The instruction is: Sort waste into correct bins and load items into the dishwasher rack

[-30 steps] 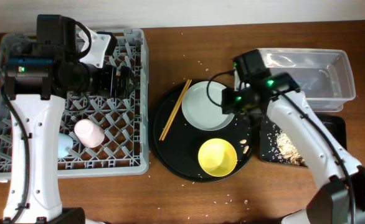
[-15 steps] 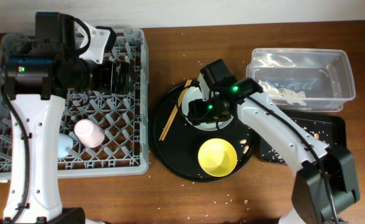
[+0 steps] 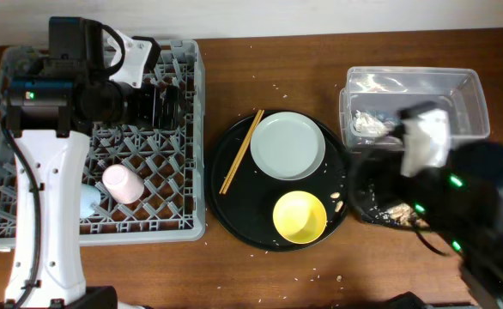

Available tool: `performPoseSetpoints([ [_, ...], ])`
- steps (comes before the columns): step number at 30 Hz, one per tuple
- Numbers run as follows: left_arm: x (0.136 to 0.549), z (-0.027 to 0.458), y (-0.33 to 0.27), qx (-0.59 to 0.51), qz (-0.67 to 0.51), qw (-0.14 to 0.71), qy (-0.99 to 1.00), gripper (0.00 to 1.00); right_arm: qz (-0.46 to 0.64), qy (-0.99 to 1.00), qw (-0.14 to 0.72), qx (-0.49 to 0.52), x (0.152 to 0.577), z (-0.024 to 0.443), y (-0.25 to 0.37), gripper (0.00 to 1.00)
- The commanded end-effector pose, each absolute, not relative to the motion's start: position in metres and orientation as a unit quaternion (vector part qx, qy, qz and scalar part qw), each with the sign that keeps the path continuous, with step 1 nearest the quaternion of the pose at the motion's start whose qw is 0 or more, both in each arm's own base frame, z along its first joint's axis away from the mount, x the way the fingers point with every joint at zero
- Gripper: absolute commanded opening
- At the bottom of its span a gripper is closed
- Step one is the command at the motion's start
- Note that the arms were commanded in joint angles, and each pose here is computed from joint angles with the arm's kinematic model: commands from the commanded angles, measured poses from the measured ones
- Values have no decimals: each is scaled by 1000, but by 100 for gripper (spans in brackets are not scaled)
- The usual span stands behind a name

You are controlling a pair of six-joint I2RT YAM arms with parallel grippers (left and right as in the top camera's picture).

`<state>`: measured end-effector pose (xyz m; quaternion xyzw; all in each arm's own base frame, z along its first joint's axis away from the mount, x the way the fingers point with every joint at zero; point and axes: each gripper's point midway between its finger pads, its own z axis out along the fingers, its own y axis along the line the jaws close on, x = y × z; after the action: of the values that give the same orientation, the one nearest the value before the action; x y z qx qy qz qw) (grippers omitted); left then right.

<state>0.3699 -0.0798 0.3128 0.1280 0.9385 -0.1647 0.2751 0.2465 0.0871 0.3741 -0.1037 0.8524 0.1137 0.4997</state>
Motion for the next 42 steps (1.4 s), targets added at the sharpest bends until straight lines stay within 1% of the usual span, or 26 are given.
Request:
performPoseSetpoints([
  [1,368,322,-81,140,-164,289,933,99,21,844,536,-5,245,348,21,98],
  [2,368,322,-81,140,-164,289,933,99,8,840,543,17,242,332,8,98],
  [4,368,322,-81,140,-164,289,933,99,-13,843,536,51,215,260,-12,98],
  [5,368,322,-81,140,-164,289,933,99,-20,837,544,59,207,233,-16,98],
  [8,368,322,-81,140,-164,289,933,99,-18,794,604,68,215,187,-19,98],
  [10,368,321,-81,140,-164,288,933,99,17,770,636,42,238,146,-5,98],
  [11,368,321,-81,140,-164,288,933,99,19,743,667,41,243,156,-5,98],
  [12,368,321,-81,140,-164,288,933,99,22,733,679,38,246,156,-4,98],
  [21,368,321,-79,139,-159,289,934,99,22,733,679,38,246,156,-4,98],
  [23,373,334,-97,135,-216,306,917,99,22,733,679,38,246,156,-3,99],
  [24,381,348,-107,151,-244,334,898,99,22,733,679,38,246,156,-4,99],
  [25,393,345,-111,140,-227,345,900,99,22,733,679,38,246,156,-4,98],
  [26,399,316,-111,126,-151,315,929,99,22,733,679,38,246,156,-4,99],
  [27,404,284,-121,142,-67,280,947,99,22,733,679,38,246,156,-4,98],
  [29,407,240,-170,197,-50,235,950,99,22,733,679,38,246,156,-4,98],
  [30,411,221,-177,187,-51,215,957,99,22,733,679,38,246,156,-3,98],
  [31,415,183,-179,154,-48,165,973,95,22,733,679,38,246,156,-4,99],
  [32,414,163,-185,158,-56,136,976,92,22,733,679,38,246,156,-4,98],
  [33,407,135,-200,173,-87,90,977,83,22,733,679,38,246,156,-4,98],
  [34,408,112,-198,173,-70,66,980,60,22,733,679,38,246,156,-4,98],
  [36,409,80,-194,171,-50,35,983,38,22,733,679,38,246,156,-4,98],
  [37,408,63,-194,183,-47,18,982,35,22,733,679,38,246,156,-4,99],
  [38,407,53,-196,194,-49,8,980,34,22,733,679,38,246,156,-4,98],
  [39,402,31,-196,216,-44,-17,975,31,22,733,679,38,246,156,-4,99],
  [40,400,19,-194,216,-40,-30,975,27,22,733,679,38,246,156,-4,99],
  [42,405,16,-197,238,-42,-20,970,27,22,733,679,38,246,156,-4,98],
])
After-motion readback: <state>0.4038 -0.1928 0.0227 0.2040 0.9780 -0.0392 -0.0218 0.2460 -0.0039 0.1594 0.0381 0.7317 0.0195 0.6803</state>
